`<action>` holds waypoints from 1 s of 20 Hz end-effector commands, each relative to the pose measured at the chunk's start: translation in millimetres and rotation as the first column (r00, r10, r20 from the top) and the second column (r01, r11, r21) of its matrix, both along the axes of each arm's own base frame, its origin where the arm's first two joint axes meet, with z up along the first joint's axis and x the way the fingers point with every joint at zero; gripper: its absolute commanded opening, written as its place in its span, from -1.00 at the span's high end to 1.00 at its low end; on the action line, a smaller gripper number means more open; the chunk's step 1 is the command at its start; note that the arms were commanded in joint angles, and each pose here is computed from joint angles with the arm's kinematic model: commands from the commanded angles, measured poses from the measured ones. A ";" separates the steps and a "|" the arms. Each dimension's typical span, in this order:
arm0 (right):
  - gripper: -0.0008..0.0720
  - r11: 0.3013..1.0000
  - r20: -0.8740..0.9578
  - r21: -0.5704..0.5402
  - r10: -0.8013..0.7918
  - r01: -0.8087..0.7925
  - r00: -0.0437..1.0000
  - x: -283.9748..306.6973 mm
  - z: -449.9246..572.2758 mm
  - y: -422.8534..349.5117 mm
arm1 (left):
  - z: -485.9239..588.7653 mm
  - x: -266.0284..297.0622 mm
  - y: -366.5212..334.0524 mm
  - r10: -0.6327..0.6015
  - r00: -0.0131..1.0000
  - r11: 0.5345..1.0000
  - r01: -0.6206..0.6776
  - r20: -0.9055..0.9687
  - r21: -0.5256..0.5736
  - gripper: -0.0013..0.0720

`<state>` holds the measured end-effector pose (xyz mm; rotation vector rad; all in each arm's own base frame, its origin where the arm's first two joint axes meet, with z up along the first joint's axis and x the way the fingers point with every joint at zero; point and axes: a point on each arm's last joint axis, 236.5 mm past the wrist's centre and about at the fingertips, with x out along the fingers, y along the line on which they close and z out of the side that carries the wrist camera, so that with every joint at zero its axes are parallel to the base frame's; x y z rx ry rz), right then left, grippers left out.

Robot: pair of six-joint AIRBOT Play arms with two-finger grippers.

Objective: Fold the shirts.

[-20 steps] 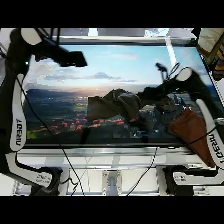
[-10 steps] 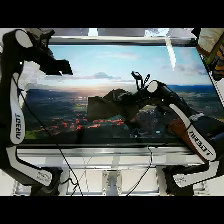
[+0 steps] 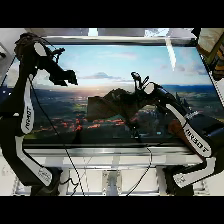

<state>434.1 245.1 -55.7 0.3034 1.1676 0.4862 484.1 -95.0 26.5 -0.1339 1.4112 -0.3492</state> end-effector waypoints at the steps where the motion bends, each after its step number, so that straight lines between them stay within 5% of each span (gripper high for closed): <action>1: 0.92 0.999 0.089 -0.009 -0.038 0.039 0.995 23.9 19.7 -13.4 | -10.8 3.7 -5.2 0.005 1.000 1.000 -0.005 -0.014 -0.023 -0.78; 7: 0.92 0.963 0.140 -0.255 -0.055 0.089 0.989 32.7 80.0 -96.1 | -24.7 6.5 -47.8 -0.011 0.998 0.979 -0.002 -0.065 -0.205 -0.78; 13: 0.93 0.877 0.021 -0.477 -0.046 0.051 0.999 -29.9 110.9 -158.1 | -66.4 -12.8 -73.1 -0.083 0.980 0.979 0.046 -0.182 -0.199 -0.78; 20: 0.93 0.823 0.038 -0.561 -0.079 0.086 0.996 -56.6 144.0 -189.7 | -96.3 -15.2 -96.6 -0.102 0.973 0.980 0.063 -0.208 -0.187 -0.78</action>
